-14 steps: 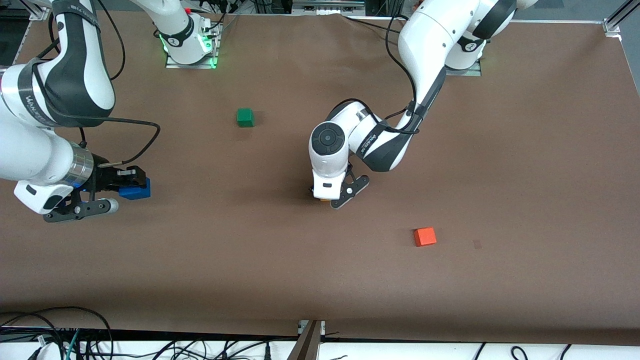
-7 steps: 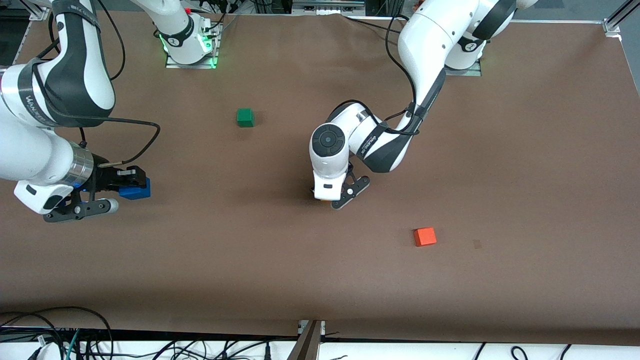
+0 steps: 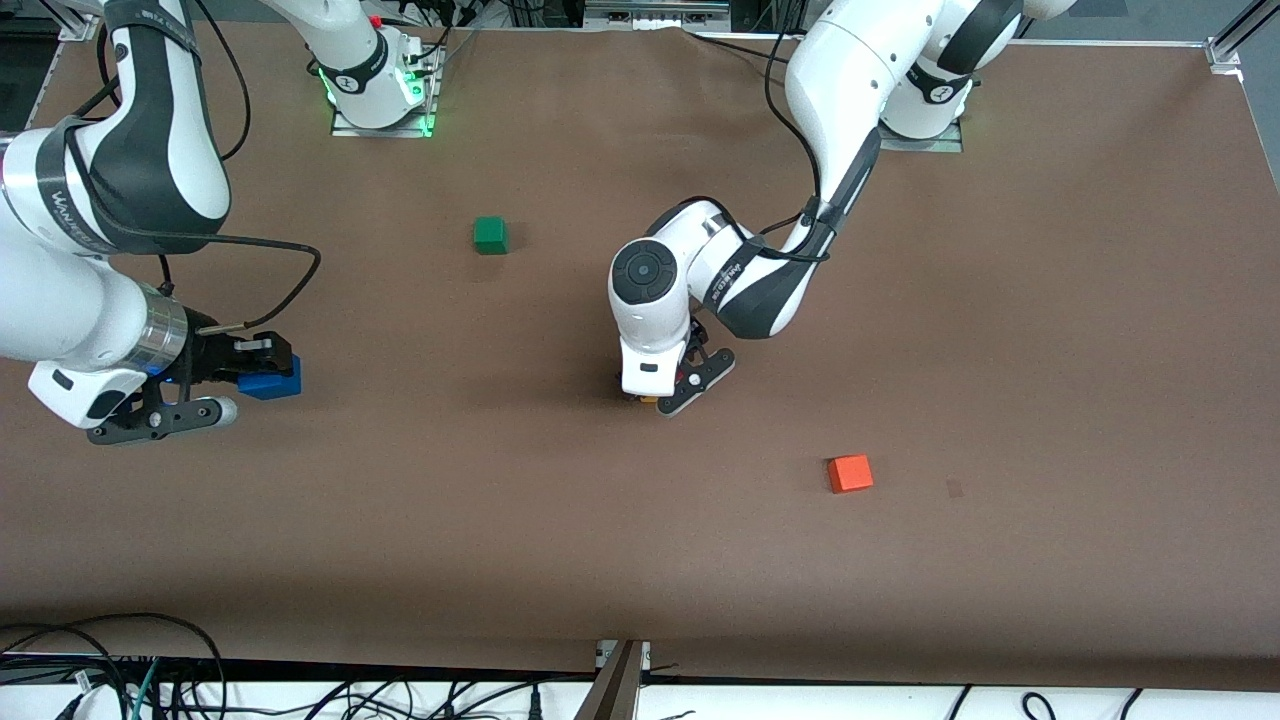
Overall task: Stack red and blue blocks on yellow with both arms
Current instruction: 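Lower the red cube onto the yellow cube with the left gripper, then open the left gripper and withdraw while the right gripper carries blue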
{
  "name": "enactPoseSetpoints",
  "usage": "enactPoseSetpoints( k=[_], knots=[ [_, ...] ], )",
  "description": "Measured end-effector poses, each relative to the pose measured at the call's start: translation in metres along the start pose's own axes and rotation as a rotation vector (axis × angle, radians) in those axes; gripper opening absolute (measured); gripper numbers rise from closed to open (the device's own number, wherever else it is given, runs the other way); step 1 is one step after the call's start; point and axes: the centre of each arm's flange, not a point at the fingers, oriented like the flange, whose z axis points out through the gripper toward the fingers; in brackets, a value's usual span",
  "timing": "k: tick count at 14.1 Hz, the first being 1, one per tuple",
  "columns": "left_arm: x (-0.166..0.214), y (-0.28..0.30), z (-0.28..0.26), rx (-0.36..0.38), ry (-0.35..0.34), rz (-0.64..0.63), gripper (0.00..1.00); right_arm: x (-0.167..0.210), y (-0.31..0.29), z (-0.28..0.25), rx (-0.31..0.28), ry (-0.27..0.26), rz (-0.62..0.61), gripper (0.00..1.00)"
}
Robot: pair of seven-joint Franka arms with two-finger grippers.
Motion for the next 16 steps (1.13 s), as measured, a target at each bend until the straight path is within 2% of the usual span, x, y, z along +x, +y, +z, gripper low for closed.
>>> enactPoseSetpoints(
  k=[2,5,7,9,10,12,16],
  knots=[
    [0.003,0.0,-0.015,0.018,-0.002,-0.002,1.0,0.0,-0.001,0.0,0.0,0.0,-0.001,0.56],
    [0.005,-0.001,-0.094,0.025,-0.084,-0.008,1.0,0.0,-0.001,0.0,0.0,0.0,-0.002,0.56],
    [0.004,-0.006,-0.141,0.008,-0.108,0.002,1.0,0.0,-0.002,0.0,0.0,0.0,-0.002,0.56],
    [0.008,-0.013,-0.155,0.025,-0.113,0.044,1.0,0.0,-0.004,0.0,0.0,-0.001,0.003,0.56],
    [0.018,-0.021,-0.161,0.05,-0.132,0.088,1.0,0.0,-0.007,0.0,-0.001,-0.001,0.006,0.56],
    [0.058,-0.053,-0.196,0.083,-0.218,0.201,1.0,0.001,-0.015,0.001,-0.002,-0.002,0.011,0.56],
    [0.145,-0.155,-0.286,0.135,-0.324,0.376,1.0,0.001,-0.028,0.001,-0.008,-0.002,0.029,0.56]
  ],
)
